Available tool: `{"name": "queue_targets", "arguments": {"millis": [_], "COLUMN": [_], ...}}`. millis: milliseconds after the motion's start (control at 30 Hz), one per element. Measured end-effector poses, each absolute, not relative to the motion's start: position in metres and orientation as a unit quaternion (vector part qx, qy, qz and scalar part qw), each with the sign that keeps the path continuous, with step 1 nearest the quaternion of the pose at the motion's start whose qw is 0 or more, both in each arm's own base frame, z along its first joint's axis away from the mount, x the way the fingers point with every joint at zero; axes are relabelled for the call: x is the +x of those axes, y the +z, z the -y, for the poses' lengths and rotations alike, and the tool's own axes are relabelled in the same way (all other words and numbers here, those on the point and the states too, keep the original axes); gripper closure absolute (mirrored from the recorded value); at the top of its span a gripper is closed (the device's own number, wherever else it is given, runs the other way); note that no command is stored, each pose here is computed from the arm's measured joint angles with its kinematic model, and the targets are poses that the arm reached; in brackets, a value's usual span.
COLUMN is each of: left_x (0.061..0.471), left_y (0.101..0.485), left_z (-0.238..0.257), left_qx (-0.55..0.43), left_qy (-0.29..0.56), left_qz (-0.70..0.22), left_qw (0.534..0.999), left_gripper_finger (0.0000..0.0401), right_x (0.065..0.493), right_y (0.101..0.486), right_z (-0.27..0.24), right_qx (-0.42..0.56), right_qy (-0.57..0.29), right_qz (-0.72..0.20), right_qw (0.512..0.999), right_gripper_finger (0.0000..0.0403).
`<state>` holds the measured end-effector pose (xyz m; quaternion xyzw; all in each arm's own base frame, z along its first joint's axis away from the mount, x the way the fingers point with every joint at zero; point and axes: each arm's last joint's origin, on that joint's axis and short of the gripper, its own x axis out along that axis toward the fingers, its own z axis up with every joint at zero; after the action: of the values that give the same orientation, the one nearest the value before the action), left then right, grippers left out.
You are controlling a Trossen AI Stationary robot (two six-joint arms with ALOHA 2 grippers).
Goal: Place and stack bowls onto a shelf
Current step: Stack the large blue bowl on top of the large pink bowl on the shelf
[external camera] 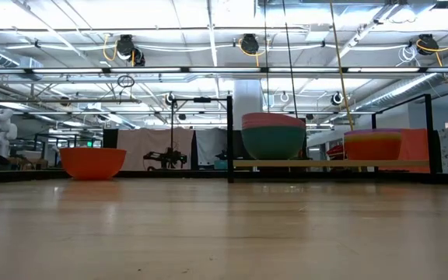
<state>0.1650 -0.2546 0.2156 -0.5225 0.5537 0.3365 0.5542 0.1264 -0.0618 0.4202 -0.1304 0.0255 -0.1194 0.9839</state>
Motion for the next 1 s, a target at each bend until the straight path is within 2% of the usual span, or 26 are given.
{"name": "queue_targets", "arguments": {"millis": [233,400,1000], "left_x": [0.163,0.166,0.177], "left_y": [0.215,0.200,0.190], "left_z": [0.254,0.259,0.267], "left_qx": [-0.513,-0.502,-0.495], "left_qy": [0.343,0.366,0.319], "left_qz": [-0.573,-0.570,-0.585], "left_qw": [0.539,0.538,0.558], "left_gripper_finger": [0.0320,0.0320,0.0320], "right_x": [0.133,0.135,0.136], "right_y": [0.417,0.416,0.416], "right_z": [0.065,0.067,0.067], "right_qx": [-0.114,-0.113,-0.112], "right_qy": [-0.119,-0.118,-0.118], "right_qz": [-0.035,-0.039,-0.040], "right_qw": [0.986,0.986,0.986], "right_gripper_finger": [0.0403,0.0403,0.0403]}}
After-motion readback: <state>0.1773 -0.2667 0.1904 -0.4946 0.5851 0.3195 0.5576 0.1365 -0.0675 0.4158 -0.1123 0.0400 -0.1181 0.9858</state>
